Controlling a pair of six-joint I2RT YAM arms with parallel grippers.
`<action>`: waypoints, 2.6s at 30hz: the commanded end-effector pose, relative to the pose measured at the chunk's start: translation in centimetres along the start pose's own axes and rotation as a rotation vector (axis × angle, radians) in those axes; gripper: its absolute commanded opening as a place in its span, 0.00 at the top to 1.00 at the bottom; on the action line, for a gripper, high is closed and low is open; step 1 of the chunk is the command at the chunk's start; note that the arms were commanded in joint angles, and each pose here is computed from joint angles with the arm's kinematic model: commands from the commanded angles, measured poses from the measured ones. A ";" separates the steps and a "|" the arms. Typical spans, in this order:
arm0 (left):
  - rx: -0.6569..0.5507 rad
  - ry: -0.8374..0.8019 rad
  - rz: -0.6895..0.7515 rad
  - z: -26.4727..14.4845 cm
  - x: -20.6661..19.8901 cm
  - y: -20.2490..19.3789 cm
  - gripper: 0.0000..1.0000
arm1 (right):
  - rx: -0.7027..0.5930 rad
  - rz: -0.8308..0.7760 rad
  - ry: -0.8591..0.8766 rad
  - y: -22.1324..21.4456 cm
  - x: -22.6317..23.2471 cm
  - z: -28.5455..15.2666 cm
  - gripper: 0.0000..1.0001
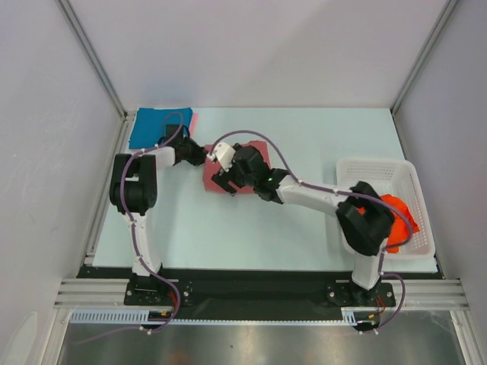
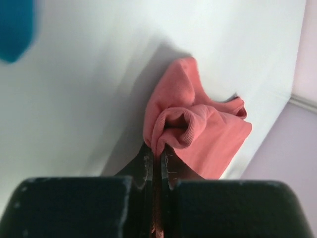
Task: Fold and stack the t-shirts
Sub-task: Neatly place the folded tshirt to the corner
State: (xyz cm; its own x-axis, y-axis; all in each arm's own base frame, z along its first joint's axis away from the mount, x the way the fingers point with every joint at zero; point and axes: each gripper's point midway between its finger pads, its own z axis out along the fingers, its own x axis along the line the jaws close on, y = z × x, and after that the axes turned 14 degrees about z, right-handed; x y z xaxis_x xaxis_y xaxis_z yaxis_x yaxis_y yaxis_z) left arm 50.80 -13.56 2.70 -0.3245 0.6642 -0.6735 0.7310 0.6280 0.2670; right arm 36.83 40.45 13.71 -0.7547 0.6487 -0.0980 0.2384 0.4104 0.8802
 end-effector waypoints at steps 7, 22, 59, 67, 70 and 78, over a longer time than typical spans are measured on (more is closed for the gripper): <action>-0.147 0.007 0.607 -4.4 -8.4 5.2 1.00 | -0.008 0.308 -0.250 0.5 -4.5 -17.3 0.05; -0.390 0.376 0.903 -11.1 -10.4 12.7 1.00 | -0.058 0.344 -0.234 -2.9 -4.2 -25.1 0.05; -0.663 0.543 1.031 -15.5 -14.5 22.5 1.00 | 0.044 0.350 -0.293 -5.3 -7.8 -22.3 0.05; -0.681 0.553 1.031 -17.7 -15.1 22.5 1.00 | 0.039 0.354 -0.290 -4.8 -8.0 -21.7 0.05; -0.695 0.553 1.028 -18.2 -15.3 22.6 1.00 | 0.031 0.353 -0.290 -4.5 -8.1 -21.5 0.05; -0.697 0.561 1.060 -19.1 -15.7 22.7 1.00 | 0.037 0.350 -0.289 -4.5 -8.1 -21.4 0.05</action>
State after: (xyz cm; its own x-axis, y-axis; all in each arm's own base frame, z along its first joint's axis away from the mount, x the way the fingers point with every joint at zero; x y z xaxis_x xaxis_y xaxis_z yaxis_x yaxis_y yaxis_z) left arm 62.22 -2.96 22.94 -0.0398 0.9231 0.3824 0.5332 -0.3040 0.7895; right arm 27.79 18.98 17.90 -0.4157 0.9074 0.0613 0.5281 0.1859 0.8286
